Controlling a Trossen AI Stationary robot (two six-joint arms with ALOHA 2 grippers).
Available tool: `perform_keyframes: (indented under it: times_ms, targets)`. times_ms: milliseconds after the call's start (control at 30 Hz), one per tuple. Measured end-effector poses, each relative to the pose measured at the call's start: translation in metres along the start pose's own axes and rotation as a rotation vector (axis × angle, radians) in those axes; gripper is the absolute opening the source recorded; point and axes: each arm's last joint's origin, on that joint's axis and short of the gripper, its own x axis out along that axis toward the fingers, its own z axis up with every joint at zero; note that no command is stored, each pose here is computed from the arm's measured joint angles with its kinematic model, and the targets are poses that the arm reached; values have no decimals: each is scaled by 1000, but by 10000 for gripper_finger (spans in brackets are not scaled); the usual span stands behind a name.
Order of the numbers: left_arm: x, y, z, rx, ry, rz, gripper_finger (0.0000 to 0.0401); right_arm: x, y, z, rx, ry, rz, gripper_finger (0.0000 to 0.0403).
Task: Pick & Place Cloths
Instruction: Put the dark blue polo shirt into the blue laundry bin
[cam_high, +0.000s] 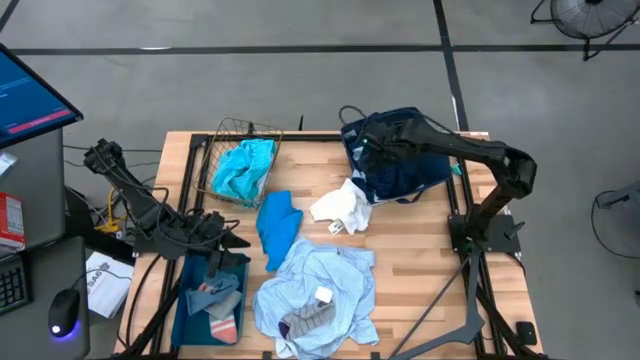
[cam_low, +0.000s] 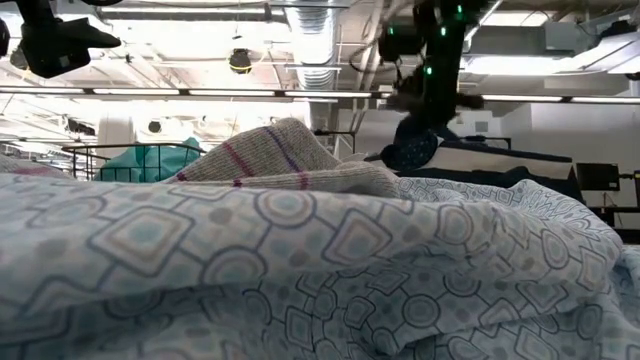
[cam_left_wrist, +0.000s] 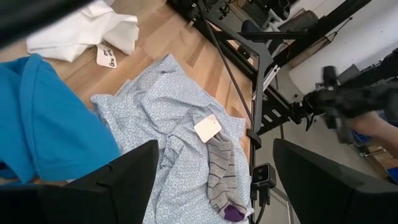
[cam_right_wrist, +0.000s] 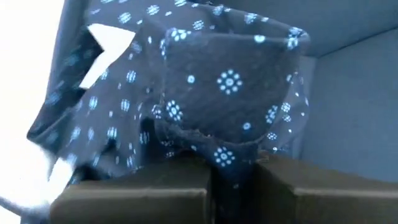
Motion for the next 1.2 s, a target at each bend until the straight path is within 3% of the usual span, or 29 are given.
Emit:
perform_keyframes:
  times_ms: [167, 367, 600, 800, 967, 1100, 1200]
  targets:
    - [0, 0, 0, 0, -6, 2, 301, 39, -28, -3, 103, 78, -13, 5]
    - [0, 0, 1, -1, -29, 15, 301, 80, -58, -30, 223, 249, -57, 7]
    - [0, 1, 2, -2, -71, 40, 301, 91, -55, -45, 155, 286, -32, 71]
    - [0, 1, 2, -2, -72, 40, 301, 65, -58, -33, 31, 330, -27, 181]
    - [0, 1, 2, -2, -76, 42, 301, 13, -69, -15, 19, 200, 27, 273]
    - [0, 1, 2, -2, -76, 42, 301, -34, -80, -7, 69, 30, 96, 306]
    - [0, 1, 2, -2, -75, 42, 301, -68, -73, -15, 42, -101, 228, 311]
